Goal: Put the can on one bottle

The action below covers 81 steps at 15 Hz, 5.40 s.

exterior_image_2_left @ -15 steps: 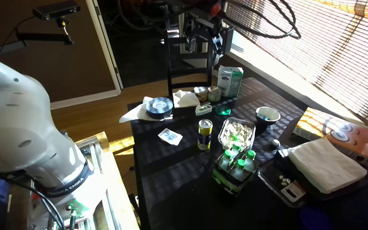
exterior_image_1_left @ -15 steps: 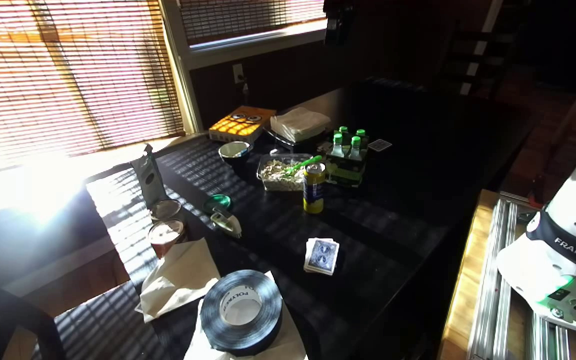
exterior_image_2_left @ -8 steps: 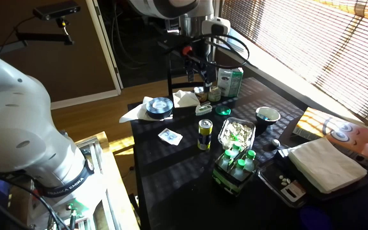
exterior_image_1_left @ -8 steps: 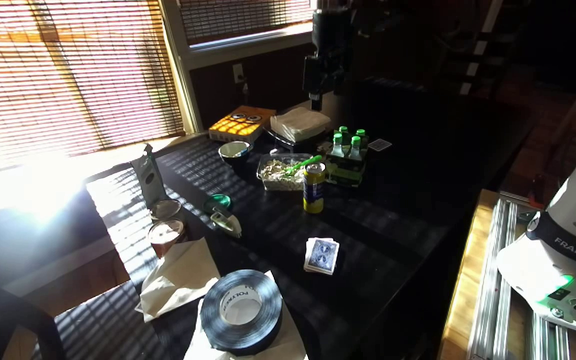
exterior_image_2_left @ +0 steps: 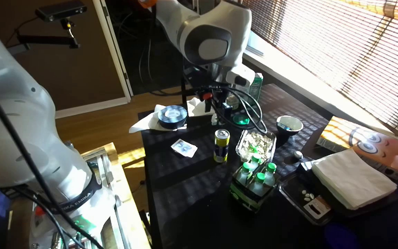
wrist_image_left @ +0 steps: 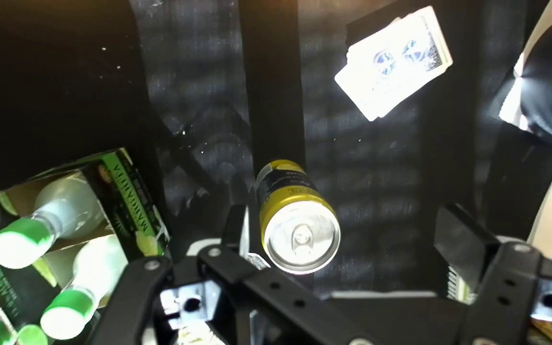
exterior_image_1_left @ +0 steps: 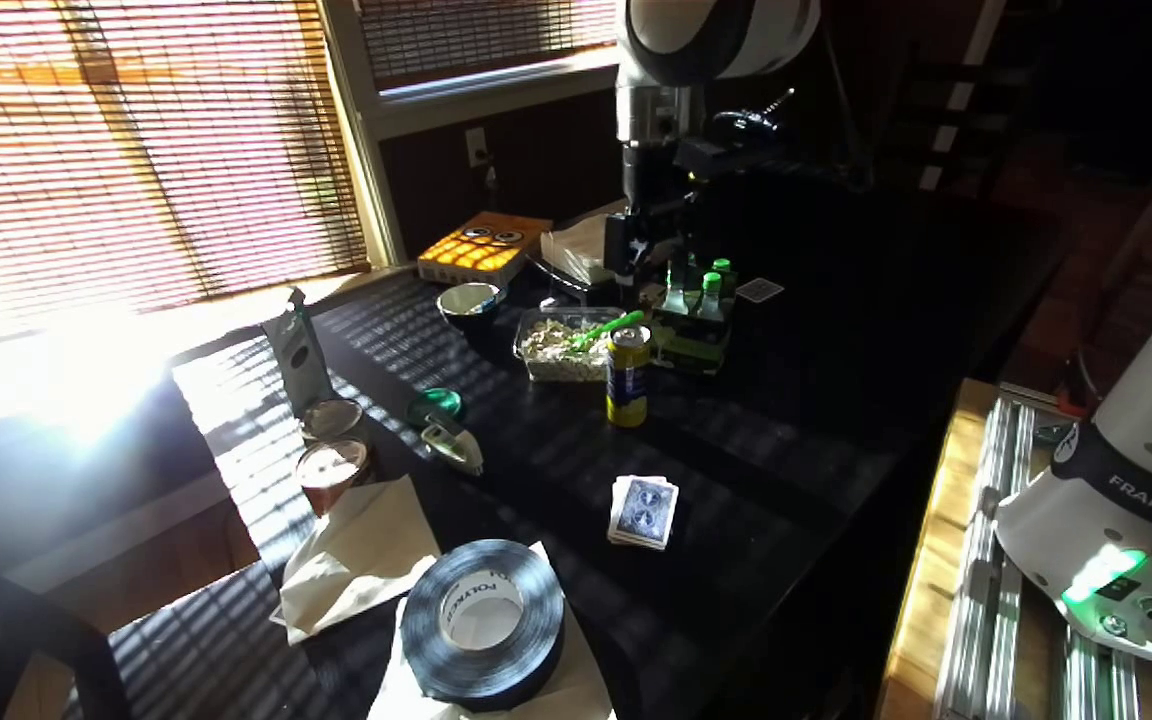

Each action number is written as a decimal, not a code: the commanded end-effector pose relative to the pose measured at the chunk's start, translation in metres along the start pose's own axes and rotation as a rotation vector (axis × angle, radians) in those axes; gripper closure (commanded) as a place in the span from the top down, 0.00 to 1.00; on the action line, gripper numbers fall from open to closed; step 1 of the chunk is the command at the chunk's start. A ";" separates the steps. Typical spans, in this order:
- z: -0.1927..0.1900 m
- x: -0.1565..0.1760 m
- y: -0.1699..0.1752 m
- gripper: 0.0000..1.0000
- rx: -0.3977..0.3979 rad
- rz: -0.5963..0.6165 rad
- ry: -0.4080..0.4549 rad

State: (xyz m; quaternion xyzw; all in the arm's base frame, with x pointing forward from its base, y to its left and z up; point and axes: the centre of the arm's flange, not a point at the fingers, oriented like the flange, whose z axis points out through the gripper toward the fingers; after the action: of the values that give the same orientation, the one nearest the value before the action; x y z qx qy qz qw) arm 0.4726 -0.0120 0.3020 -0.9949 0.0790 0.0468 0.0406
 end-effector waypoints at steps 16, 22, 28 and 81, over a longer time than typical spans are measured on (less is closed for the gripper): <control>0.069 0.006 -0.025 1.00 -0.140 0.069 0.146; 0.088 0.018 -0.026 1.00 -0.100 0.084 0.167; 0.094 0.026 -0.013 1.00 -0.079 0.120 0.177; -0.095 0.042 0.072 0.38 -0.044 -0.006 0.180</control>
State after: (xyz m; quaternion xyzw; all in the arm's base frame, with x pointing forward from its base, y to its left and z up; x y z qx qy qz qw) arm 0.5029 -0.0934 0.3534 -0.9951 0.0829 -0.0501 0.0182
